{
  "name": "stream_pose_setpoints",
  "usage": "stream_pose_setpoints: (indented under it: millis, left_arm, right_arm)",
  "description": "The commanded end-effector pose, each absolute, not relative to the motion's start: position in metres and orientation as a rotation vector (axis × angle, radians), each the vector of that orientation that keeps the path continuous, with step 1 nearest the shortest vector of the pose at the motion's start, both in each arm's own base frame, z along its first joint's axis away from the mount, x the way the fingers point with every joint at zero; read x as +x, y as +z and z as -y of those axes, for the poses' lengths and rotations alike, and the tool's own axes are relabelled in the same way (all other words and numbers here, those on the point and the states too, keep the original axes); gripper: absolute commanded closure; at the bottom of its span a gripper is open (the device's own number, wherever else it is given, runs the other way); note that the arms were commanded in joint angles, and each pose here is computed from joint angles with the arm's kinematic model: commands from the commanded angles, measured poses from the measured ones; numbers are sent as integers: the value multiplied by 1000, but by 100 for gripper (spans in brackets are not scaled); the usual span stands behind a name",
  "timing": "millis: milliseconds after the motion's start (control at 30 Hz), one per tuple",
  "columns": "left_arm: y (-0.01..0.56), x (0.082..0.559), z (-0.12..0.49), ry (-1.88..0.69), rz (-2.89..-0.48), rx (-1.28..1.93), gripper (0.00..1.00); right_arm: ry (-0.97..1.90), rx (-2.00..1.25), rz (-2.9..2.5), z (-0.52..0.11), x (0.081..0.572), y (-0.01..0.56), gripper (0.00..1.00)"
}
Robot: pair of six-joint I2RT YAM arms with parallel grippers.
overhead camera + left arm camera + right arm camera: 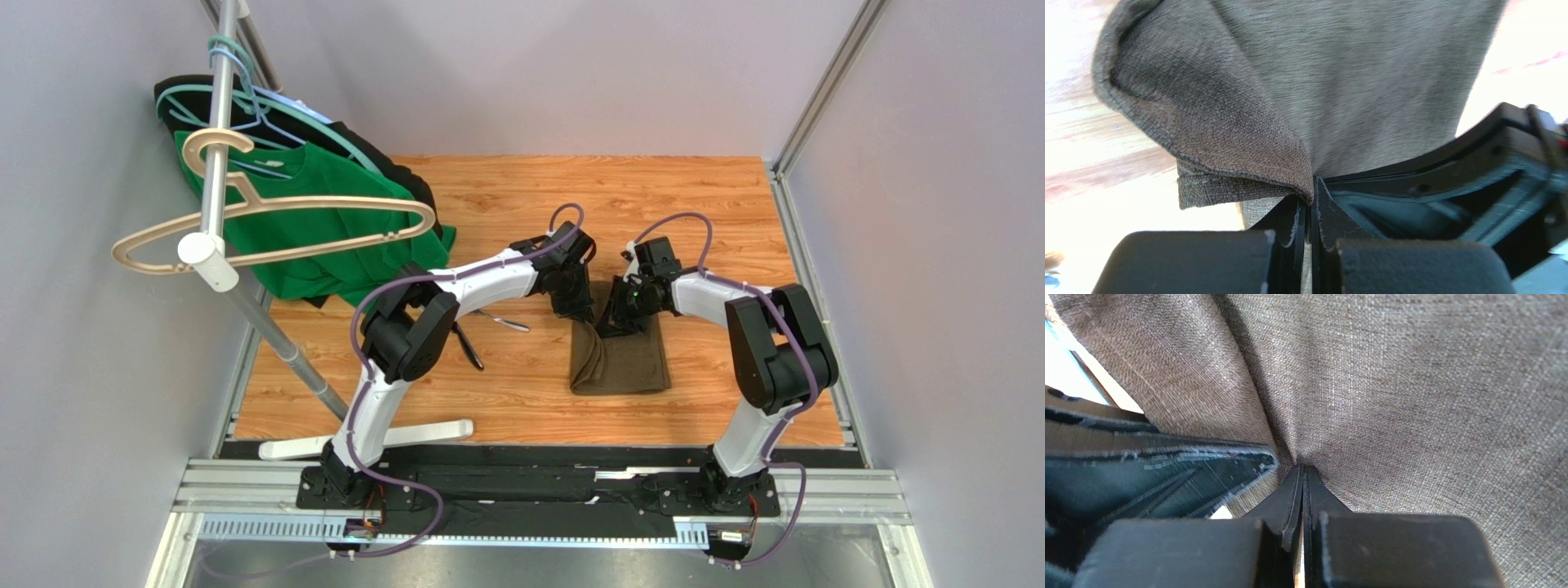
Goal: Fold the napkin into a case and place the utensils inside
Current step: Fold the lower triangle-folded napkin at the center of the board.
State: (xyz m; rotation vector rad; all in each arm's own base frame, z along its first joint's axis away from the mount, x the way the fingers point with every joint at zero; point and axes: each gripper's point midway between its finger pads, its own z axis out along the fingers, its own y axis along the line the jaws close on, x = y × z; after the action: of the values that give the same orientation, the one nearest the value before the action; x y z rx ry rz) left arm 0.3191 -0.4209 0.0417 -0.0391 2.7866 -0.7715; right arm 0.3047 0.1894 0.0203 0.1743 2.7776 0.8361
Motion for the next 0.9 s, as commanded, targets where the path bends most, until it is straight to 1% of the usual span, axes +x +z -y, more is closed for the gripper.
stream_pose_setpoints:
  millis: [0,133,333,533,700,867]
  left_arm:
    - [64,332,444,-819,-2675,40,100]
    - [60,331,451,-833,-2681,71,100]
    - [47,331,451,-810,-2696,83,100]
    - [47,332,457,-804,-2688,118,100]
    - [48,328,465,-810,-2673,155,100]
    - [44,326,471,-813,-2676,184,100]
  right_arm:
    - [819,177,-2778,-187,306,14,100]
    - [766,201,-2784,-178,304,23,100]
    - [559,230,-2765,-146,302,35,100]
    - [469,289,-2815,-125,297,14,100]
    - [473,293,-2848,-127,298,-4,100]
    - [501,287,-2838,-131,304,-1,100]
